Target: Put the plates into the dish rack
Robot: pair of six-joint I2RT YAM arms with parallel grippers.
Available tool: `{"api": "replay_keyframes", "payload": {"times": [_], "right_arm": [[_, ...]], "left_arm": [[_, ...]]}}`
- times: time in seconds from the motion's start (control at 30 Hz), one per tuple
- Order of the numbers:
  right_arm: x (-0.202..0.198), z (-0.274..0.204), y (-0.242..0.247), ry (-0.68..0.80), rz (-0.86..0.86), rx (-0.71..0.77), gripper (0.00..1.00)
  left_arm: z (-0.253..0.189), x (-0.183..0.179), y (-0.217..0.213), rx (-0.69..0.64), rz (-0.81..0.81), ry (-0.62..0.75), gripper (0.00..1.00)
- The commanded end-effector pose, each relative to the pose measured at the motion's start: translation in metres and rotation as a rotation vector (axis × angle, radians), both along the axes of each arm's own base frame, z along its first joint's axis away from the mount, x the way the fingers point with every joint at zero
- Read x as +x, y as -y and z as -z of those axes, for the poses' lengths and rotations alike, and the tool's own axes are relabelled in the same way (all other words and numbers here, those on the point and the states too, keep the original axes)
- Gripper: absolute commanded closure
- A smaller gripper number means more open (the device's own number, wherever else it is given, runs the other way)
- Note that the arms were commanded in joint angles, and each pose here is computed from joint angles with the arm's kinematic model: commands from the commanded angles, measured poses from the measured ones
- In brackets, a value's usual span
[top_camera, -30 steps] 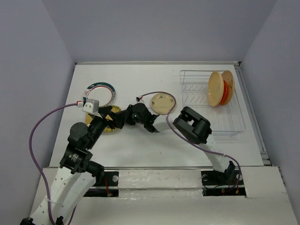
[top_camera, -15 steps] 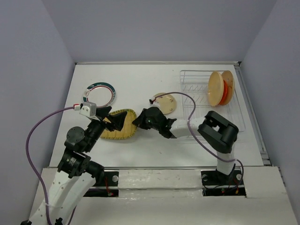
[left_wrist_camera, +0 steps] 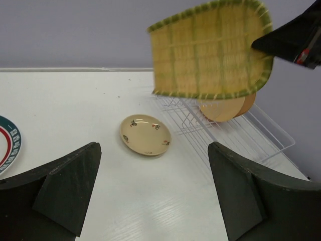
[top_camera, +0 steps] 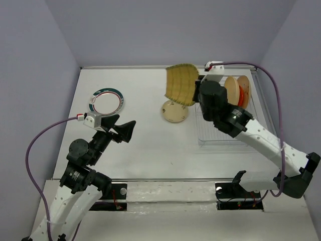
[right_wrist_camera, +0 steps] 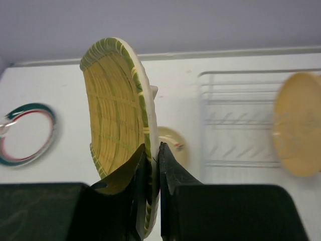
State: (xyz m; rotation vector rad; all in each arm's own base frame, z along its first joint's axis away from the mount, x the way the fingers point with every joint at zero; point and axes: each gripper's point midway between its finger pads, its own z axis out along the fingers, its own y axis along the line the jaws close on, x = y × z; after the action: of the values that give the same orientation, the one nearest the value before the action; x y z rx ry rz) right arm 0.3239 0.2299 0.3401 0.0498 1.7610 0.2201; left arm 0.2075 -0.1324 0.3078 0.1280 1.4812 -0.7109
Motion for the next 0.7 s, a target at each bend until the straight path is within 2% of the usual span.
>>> {"api": "replay_keyframes", "payload": {"times": [0.0, 0.17, 0.23, 0.33, 0.67], "right_arm": [[-0.002, -0.057, 0.129, -0.018, 0.321, -0.409, 0.93], [0.008, -0.072, 0.177, -0.139, 0.424, -0.586, 0.93], [0.015, -0.064, 0.194, -0.215, 0.44, -0.633, 0.93], [0.024, -0.064, 0.212, -0.259, 0.437, -0.606, 0.93], [0.068, -0.014, 0.229, -0.41, 0.392, -0.614, 0.93]], "left_arm": [[-0.031, -0.009, -0.002, -0.038, 0.008, 0.082, 0.01], [-0.03, -0.01, 0.0, -0.04, 0.017, 0.079, 0.01], [-0.029, -0.009, 0.001, -0.037, 0.019, 0.077, 0.01], [-0.029, -0.01, 0.001, -0.037, 0.022, 0.077, 0.01], [-0.028, -0.011, 0.003, -0.036, 0.028, 0.071, 0.01]]}}
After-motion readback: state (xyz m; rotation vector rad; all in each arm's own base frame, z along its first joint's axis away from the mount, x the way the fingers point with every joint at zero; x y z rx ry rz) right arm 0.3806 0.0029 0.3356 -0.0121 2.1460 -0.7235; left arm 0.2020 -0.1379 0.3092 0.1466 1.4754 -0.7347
